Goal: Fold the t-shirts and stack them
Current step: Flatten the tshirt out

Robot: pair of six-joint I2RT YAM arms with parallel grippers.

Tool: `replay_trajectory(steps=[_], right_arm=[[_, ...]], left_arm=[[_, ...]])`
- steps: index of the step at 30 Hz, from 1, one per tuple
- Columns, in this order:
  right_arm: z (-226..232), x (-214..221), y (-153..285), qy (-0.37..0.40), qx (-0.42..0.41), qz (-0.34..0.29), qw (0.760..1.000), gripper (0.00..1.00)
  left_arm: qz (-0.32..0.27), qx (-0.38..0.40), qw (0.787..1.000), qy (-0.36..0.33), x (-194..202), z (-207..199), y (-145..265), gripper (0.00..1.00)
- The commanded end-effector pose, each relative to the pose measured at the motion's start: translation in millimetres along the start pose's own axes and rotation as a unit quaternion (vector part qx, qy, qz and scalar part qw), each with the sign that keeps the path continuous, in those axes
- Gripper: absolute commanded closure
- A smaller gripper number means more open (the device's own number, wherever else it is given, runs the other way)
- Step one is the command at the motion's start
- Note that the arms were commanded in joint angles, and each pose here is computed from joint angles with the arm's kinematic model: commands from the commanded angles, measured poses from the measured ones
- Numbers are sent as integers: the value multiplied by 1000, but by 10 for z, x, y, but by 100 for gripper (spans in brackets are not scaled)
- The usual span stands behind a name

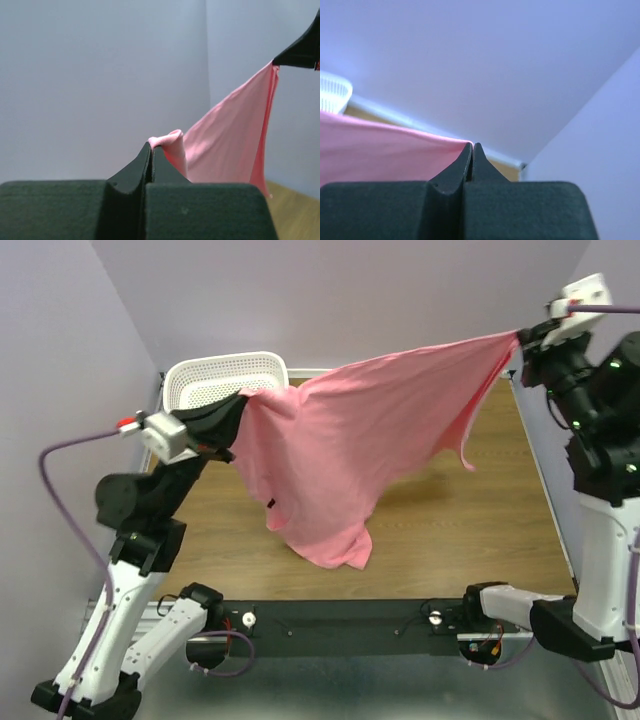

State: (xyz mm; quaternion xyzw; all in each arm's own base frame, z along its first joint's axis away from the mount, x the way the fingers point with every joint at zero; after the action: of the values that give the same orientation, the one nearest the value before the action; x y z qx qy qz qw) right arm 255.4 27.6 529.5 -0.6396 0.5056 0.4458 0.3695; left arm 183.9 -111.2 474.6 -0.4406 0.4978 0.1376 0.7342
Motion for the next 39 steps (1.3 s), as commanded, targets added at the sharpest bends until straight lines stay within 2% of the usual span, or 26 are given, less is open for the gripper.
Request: replay_trajectory(steps=[1, 2, 6, 10, 13, 16, 18, 20, 22, 23, 24, 25, 26, 27, 28, 30, 31, 32, 34, 35, 37, 38, 39], right_arm=[[-243, -492, 475, 3, 71, -63, 996, 99], [-310, -675, 658, 3, 89, -97, 991, 99], [-439, -977, 1064, 3, 132, -155, 979, 99], [-548, -1097, 1254, 7, 177, -172, 969, 99], [-590, -1090, 1235, 7, 193, -166, 967, 99], [-600, -1045, 1139, 6, 192, -154, 969, 99], [-594, -912, 953, 7, 184, -129, 974, 99], [-552, -578, 631, 9, 168, -73, 983, 99], [-521, -339, 469, 13, 165, -48, 985, 99], [-440, 53, 243, 12, 153, -4, 988, 99], [-397, 232, 169, 12, 149, 13, 989, 99], [-343, 472, 71, 12, 143, 38, 989, 99], [-285, 687, 1, 11, 137, 60, 989, 99], [-253, 828, -64, 12, 137, 61, 989, 99], [-102, 1347, -170, 8, 118, 117, 986, 99], [-3, 1737, -284, 11, 112, 139, 984, 99], [115, 2167, -360, 11, 96, 185, 978, 99], [165, 2378, -403, 15, 89, 204, 975, 99], [218, 2674, -542, 15, 80, 217, 973, 99], [317, 2991, -630, 13, 61, 252, 966, 99], [246, 3253, -756, 6, 68, 267, 961, 99], [284, 3499, -854, 4, 58, 297, 953, 99], [243, 3559, -943, 4, 66, 293, 954, 99]], left_arm=[[-99, 12, 995, -4, -673, -94, 111, 100], [-114, 15, 993, -5, -777, -114, 139, 100], [-170, 32, 985, -9, -1205, -206, 261, 100], [-218, 38, 975, -14, -1519, -259, 358, 100], [-231, 27, 972, -13, -1572, -230, 341, 100], [-209, -1, 978, -11, -1383, -111, 173, 100], [-174, -21, 985, -5, -1090, 4, -29, 100], [-130, -40, 991, 2, -721, 126, -246, 100], [-83, -52, 995, 14, -322, 227, -460, 100], [-60, -53, 996, 26, -113, 250, -523, 100], [-41, -49, 997, 32, 74, 268, -594, 100], [4, -44, 998, 48, 479, 301, -705, 100], [29, -29, 997, 59, 700, 285, -750, 100], [52, -19, 995, 78, 923, 265, -797, 100], [104, -18, 990, 97, 1394, 288, -841, 100], [156, -15, 980, 125, 1863, 269, -855, 100], [180, -18, 973, 140, 2088, 265, -853, 100], [218, -26, 963, 153, 2471, 279, -865, 100], [268, -37, 949, 165, 2862, 298, -878, 100], [296, -49, 939, 169, 3168, 345, -950, 100], [344, -61, 920, 178, 3513, 364, -963, 100], [360, -72, 913, 179, 3749, 407, -1056, 100], [381, -76, 904, 181, 3881, 417, -1052, 100]])
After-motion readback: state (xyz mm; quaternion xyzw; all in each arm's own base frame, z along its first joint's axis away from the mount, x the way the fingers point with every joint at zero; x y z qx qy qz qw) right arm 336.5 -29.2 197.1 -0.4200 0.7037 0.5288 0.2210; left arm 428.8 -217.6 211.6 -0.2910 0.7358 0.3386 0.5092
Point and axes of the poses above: each gripper's point midway between its finger pads, its own y axis back along the fingers, its own z axis along the line the jaws close on, x = y × z, the point moved 7 cm from there along y, back along the fingers, and after that the axes turned 2 degrees about -y, right-handed, at the moved point
